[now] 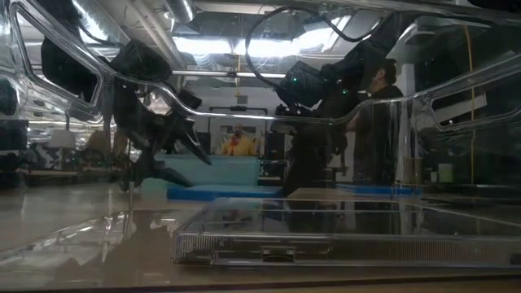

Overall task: Pick & place jewel cases by type
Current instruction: Put the bottom blue CD case into the green bin

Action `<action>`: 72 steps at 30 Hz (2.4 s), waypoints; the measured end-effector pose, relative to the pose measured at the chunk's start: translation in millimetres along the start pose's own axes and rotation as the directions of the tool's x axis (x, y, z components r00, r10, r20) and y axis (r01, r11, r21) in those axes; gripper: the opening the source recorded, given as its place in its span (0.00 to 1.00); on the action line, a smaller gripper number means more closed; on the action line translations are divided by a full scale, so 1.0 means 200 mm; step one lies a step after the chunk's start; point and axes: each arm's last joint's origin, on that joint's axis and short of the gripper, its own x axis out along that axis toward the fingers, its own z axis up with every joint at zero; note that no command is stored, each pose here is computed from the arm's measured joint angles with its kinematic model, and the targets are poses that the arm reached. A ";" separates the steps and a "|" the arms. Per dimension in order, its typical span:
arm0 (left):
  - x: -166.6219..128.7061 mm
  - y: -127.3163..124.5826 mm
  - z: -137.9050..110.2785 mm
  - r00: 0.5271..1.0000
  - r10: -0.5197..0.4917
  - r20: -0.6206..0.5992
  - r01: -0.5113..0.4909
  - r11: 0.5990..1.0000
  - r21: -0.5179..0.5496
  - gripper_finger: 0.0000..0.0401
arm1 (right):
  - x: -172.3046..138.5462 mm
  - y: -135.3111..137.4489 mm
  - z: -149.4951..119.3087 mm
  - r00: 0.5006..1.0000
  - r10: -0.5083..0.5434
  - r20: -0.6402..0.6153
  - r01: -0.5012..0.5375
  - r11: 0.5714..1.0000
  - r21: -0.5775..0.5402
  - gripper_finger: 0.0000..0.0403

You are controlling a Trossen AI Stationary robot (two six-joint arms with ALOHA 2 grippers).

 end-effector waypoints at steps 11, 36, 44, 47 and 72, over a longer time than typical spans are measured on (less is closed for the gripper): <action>0.00 0.04 -0.03 0.989 0.134 -0.056 -0.133 0.991 0.021 0.50 | 0.00 0.00 0.01 1.000 -0.006 0.014 0.006 1.000 -0.005 0.02; 0.17 -0.16 0.03 0.997 0.071 -0.025 -0.066 0.987 0.144 0.49 | 0.01 -0.01 0.02 0.999 -0.016 0.042 0.017 1.000 -0.018 0.02; 0.17 -0.20 0.03 0.999 0.029 -0.044 -0.023 0.992 0.127 0.32 | 0.00 -0.01 0.01 0.999 -0.027 0.027 0.027 1.000 -0.011 0.02; 0.17 -0.23 0.02 0.999 -0.017 -0.048 0.023 0.991 0.133 0.22 | 0.00 -0.02 0.01 0.999 -0.028 0.018 0.028 1.000 -0.001 0.02; -0.14 -0.52 0.18 0.911 -0.403 0.087 0.346 0.862 0.370 0.01 | -0.89 0.08 0.11 0.902 -0.397 0.170 0.375 0.915 0.146 0.02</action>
